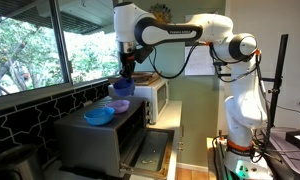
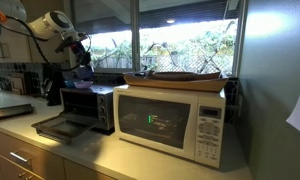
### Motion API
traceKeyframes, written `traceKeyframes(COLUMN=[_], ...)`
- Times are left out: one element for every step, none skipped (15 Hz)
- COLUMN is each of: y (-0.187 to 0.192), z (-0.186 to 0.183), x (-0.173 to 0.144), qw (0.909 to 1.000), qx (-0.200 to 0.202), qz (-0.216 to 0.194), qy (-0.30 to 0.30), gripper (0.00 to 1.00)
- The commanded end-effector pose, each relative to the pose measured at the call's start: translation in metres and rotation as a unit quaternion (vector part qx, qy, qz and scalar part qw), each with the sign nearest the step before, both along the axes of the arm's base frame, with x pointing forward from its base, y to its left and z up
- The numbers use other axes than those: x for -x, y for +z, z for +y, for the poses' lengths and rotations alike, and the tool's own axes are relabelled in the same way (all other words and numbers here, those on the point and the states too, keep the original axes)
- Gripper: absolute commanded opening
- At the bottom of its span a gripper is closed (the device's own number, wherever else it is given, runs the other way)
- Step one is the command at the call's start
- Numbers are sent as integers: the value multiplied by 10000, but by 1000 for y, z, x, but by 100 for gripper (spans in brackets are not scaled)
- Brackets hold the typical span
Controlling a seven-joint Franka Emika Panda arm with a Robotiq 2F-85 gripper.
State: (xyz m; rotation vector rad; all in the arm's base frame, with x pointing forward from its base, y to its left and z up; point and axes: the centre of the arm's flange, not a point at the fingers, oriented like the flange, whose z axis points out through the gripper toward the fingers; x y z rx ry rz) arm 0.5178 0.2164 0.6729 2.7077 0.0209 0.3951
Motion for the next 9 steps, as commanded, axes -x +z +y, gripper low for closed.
traceKeyframes(y=[2,2,1,0,0,-1,-1,-2,-2], z=[5,5,6,6,7,8,9,10,11], x=[-4,-5,-6,-7,-7,-7,-7,-7,-7], qw=[9996,9995,9993,9992,9991,9989,9985,9981,9978], qx=[200,239,287,315,351,392,460,518,566], qz=[-131,-148,-174,-188,-207,-231,-285,-320,-340], qy=[-116,-123,-134,-138,-143,-142,-121,-113,-101], gripper=[1,1,1,1,1,1,1,1,1])
